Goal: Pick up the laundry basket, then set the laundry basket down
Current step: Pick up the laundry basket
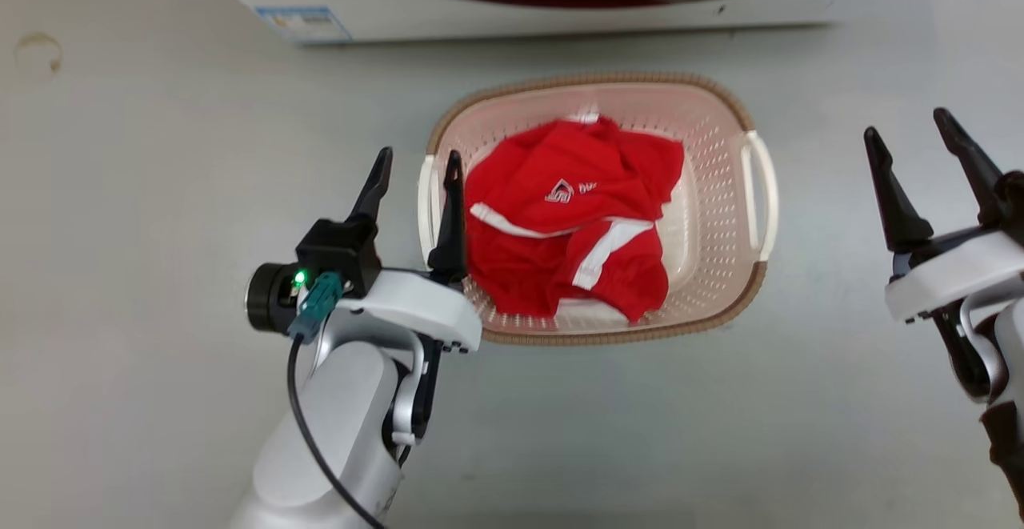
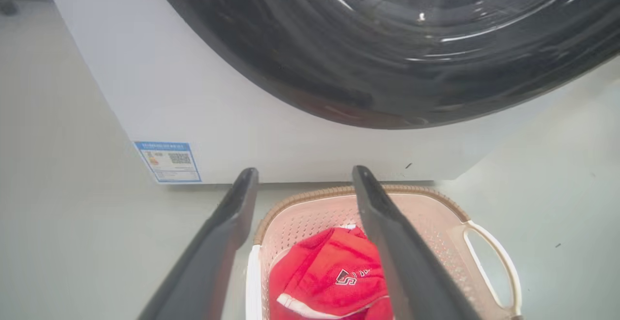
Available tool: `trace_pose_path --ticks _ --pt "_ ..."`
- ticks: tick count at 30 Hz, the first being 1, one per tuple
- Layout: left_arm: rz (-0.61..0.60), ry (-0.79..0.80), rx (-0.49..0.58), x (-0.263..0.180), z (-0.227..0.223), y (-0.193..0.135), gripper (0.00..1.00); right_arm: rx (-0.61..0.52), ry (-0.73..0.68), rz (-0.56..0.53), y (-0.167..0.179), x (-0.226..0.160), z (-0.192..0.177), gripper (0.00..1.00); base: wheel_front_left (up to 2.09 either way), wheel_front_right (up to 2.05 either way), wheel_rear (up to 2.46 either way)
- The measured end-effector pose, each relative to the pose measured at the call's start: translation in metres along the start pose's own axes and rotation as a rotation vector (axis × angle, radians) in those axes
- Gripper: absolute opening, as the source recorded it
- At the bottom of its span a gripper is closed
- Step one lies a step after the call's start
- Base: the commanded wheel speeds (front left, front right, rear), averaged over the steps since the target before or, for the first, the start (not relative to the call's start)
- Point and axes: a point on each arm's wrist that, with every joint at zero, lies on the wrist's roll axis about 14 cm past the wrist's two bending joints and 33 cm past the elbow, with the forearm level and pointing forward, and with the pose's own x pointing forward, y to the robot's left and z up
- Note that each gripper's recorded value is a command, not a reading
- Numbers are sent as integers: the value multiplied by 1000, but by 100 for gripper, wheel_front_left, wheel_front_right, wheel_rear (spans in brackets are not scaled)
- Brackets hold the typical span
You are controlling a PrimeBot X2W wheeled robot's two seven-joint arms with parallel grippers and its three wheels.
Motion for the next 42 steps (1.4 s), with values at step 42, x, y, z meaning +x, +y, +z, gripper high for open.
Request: trace_pose_path --ticks 42 --pt "57 349 -53 54 -146 30 100 98 323 122 13 47 -164 100 0 0 0"
